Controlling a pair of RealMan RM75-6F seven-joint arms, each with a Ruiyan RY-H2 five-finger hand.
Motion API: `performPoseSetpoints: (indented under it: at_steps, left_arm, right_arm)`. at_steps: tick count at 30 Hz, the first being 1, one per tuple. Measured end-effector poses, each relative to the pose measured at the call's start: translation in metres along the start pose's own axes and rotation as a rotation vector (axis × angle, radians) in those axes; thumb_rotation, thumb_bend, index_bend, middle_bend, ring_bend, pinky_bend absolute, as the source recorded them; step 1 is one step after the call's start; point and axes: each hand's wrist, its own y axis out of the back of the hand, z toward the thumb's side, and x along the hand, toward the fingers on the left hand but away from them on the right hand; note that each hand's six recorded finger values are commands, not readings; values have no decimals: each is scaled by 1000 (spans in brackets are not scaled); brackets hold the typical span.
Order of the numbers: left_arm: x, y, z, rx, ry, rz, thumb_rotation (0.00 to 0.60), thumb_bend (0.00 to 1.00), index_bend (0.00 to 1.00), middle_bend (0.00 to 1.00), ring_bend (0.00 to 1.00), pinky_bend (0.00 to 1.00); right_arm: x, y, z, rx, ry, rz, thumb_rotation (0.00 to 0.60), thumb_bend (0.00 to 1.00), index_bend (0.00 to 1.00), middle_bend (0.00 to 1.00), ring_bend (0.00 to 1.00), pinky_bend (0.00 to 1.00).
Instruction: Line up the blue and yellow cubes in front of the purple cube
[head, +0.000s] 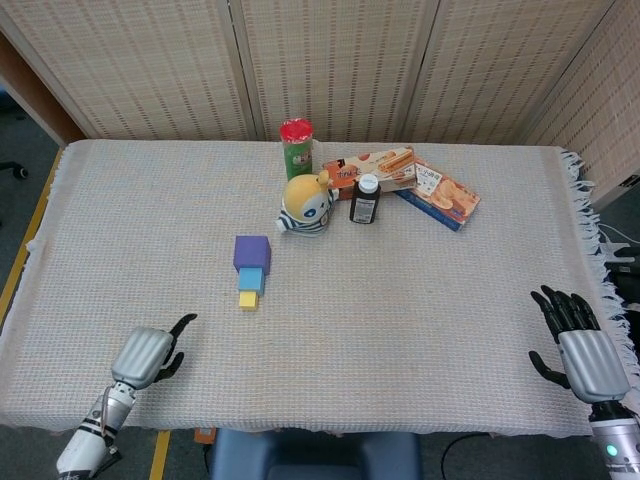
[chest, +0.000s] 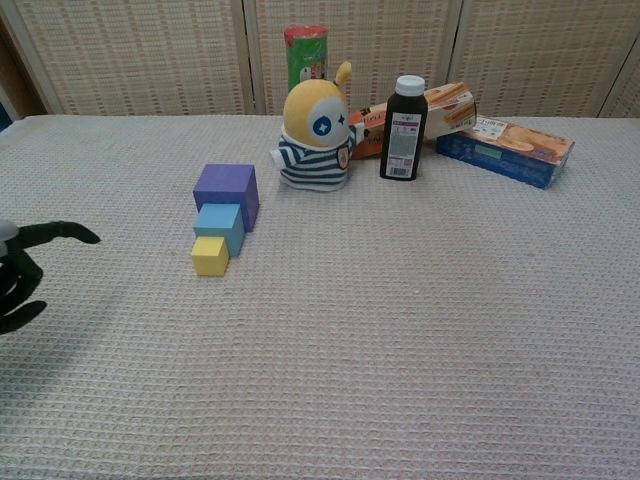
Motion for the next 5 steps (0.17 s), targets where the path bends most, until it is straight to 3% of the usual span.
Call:
performPoseSetpoints:
  at_steps: [5]
  left_arm:
    - [-62, 24, -46, -15, 118, 176, 600, 413, 0, 1, 0, 168]
  right_arm:
    - [0, -3, 4, 10, 7, 0, 600, 72, 0, 0, 0, 0]
